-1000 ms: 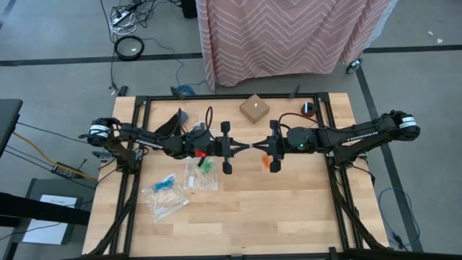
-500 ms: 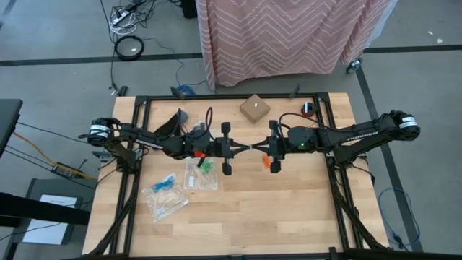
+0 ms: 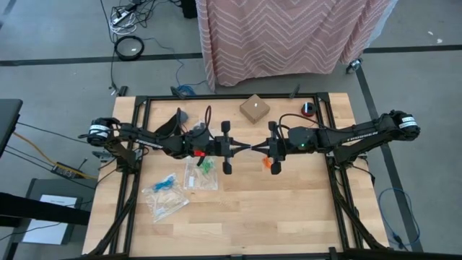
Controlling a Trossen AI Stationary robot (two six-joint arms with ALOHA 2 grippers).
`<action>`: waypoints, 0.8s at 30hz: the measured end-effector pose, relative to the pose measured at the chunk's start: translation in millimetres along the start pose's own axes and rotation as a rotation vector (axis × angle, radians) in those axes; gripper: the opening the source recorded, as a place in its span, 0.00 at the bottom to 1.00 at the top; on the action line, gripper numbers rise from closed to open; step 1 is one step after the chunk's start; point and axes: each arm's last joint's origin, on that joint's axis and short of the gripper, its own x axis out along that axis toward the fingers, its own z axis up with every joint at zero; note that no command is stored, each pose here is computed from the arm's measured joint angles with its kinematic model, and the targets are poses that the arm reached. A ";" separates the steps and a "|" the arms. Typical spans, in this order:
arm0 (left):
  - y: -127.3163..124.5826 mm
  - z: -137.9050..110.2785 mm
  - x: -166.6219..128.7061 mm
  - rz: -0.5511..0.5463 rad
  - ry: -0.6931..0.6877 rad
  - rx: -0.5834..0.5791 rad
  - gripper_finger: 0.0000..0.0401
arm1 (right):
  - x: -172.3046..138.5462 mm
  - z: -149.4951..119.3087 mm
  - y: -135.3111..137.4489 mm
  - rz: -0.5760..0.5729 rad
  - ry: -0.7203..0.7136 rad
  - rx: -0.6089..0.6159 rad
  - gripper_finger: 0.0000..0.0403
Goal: Sort rubber bands
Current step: Open the transparent zip bag
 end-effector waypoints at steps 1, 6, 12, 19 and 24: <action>-0.1 -0.1 0.0 -0.006 -0.002 0.000 0.03 | 0.0 0.1 0.0 0.000 -0.001 -0.001 0.00; -0.3 -0.3 0.0 -0.017 -0.004 -0.001 0.03 | 0.0 0.8 -0.3 -0.003 -0.009 -0.023 0.00; -0.5 -0.6 0.0 -0.020 -0.001 0.000 0.03 | 0.0 1.1 -0.5 -0.007 -0.012 -0.024 0.00; 0.1 -2.6 0.3 0.013 0.028 0.002 0.03 | 0.0 -3.4 -2.1 -0.079 0.056 0.006 0.00; -1.9 -7.2 0.0 0.001 0.077 0.008 0.03 | -0.3 -5.2 -3.2 -0.112 0.082 0.009 0.05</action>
